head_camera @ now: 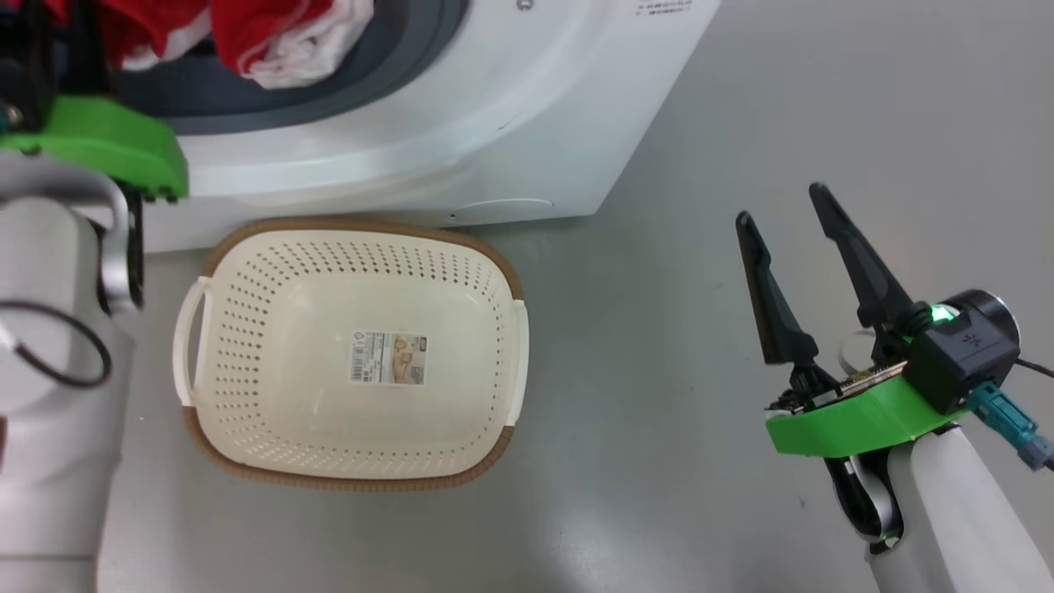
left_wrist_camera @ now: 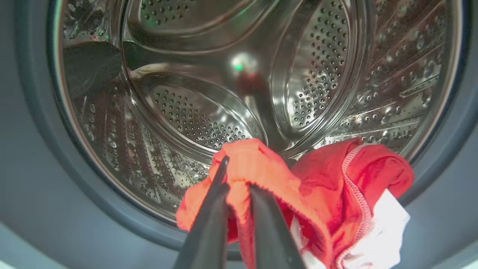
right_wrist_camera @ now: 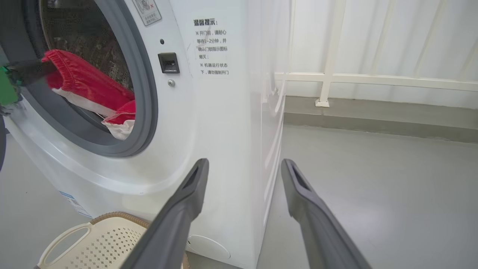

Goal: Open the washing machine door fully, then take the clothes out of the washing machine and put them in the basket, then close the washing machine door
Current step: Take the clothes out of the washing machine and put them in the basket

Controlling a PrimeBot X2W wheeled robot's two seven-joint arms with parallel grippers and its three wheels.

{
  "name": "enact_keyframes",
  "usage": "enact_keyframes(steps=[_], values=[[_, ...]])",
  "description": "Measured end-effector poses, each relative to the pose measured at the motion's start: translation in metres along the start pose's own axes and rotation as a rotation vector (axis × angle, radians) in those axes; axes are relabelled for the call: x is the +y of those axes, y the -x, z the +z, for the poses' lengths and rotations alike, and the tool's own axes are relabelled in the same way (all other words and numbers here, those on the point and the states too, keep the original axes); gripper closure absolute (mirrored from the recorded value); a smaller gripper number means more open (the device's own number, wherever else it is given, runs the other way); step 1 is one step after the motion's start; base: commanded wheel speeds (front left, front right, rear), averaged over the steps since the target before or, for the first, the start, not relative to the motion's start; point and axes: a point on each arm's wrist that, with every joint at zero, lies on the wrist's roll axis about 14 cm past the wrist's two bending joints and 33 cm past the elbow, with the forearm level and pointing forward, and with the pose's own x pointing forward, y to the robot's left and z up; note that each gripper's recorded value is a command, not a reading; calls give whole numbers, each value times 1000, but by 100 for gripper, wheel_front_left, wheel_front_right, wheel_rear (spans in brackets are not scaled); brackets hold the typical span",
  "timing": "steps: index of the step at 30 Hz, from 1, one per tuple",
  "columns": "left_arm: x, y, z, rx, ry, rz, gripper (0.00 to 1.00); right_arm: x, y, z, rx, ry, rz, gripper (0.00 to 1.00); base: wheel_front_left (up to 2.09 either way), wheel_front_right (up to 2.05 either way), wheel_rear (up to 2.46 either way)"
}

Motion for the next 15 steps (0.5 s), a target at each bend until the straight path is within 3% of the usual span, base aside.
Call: enact_keyframes(steps=[15], values=[[3,74,67,-211,70,29,100,13,13,23,-41,5,25,0,0,0,0]])
